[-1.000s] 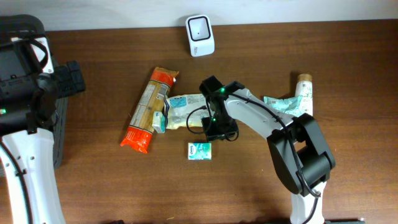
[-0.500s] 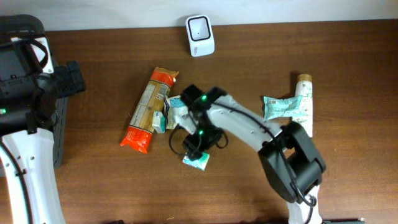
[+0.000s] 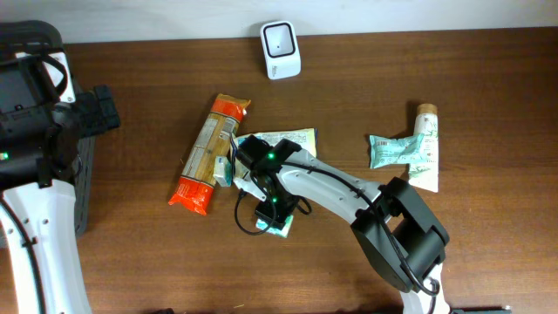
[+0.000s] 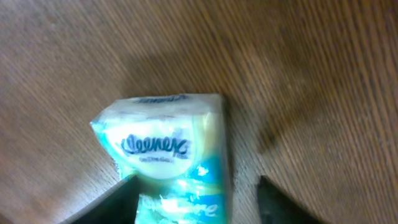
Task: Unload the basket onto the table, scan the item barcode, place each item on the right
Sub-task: 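Grasp the small teal box with the right gripper and lift it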
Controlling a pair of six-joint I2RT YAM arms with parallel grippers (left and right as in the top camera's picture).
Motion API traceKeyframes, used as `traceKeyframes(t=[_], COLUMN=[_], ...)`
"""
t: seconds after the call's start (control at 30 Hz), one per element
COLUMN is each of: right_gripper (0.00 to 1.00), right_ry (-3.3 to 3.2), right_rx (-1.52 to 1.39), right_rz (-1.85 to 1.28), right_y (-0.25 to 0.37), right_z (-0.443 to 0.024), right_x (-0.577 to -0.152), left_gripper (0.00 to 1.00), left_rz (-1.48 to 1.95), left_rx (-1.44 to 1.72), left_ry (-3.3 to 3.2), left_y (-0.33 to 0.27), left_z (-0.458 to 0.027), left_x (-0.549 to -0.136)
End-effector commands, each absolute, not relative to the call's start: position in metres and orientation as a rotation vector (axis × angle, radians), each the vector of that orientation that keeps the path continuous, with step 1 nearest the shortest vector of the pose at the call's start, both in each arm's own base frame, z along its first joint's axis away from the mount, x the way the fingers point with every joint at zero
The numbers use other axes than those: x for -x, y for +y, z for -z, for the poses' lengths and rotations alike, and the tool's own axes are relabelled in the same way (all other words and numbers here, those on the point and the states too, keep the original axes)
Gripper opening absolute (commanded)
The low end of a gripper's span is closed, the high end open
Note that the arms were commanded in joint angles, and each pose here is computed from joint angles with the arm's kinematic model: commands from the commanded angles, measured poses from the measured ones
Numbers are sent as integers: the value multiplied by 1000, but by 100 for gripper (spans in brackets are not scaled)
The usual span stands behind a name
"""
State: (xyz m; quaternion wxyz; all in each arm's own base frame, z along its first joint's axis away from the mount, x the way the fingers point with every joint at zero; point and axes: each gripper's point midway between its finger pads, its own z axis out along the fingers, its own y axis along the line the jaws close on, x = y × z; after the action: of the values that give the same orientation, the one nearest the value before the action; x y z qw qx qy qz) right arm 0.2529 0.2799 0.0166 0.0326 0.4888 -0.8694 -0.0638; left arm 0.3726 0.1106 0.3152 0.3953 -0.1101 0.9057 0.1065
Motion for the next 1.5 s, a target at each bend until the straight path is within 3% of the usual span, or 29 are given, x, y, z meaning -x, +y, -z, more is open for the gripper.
traceKeyframes(t=[0.0,0.03,0.1,0.13,0.2,0.37,0.47,0.57,0.73,0.8,0.87,0.9,1.03,1.27,1.3,1.43,1.47], right_gripper=[40,32,8,4,4,4,4,4,4,16,42,45,50,48,43,6,4], right_ry=[-2663,-2663,-2669,-2732,-2882,-3163,-3214,-3248,-3207,-3215,-3204,-3196,-3082,-3017,-3032,-3026,-2995], right_rx=[-1487,-1486,-1479,-1379,-1122,-556,-222,-103,-14,6,4,9,130,318,334,346,348], right_rz=[198,198,198,200,231,471,467,376,271,279,323,362,724,698,709,736,772], right_y=[277,277,276,275,271,229,171,135,108,104,109,111,114,112,113,115,119], right_z=[-10,-10,-10,-13,-25,-103,-101,-93,-33,-32,-33,-33,-53,0,6,7,4], right_x=[-251,-251,-252,-260,-285,-363,-393,-406,-405,-408,-407,-407,-403,-376,-378,-378,-374], left_gripper=[99,99,99,99,99,99,99,99,99,99,99,99,99,99,99,99,99], left_rz=[-276,-276,-276,-276,-276,-276,-276,-276,-276,-276,-276,-276,-276,-276,-276,-276,-276], left_rx=[296,296,296,297,296,296,296,297,297,296,296,297,296,297,297,297,297], left_ry=[2279,2279,2279,2279,2279,2279,2279,2279,2279,2279,2279,2279,2280,2280,2280,2280,2280], left_y=[113,113,113,113,113,113,113,113,113,113,113,113,113,113,113,113,113], left_z=[-321,-321,-321,-321,-321,-321,-321,-321,-321,-321,-321,-321,-320,-320,-320,-320,-320], left_x=[-372,-372,-372,-372,-372,-372,-372,-372,-372,-372,-372,-372,-372,-372,-372,-372,-372])
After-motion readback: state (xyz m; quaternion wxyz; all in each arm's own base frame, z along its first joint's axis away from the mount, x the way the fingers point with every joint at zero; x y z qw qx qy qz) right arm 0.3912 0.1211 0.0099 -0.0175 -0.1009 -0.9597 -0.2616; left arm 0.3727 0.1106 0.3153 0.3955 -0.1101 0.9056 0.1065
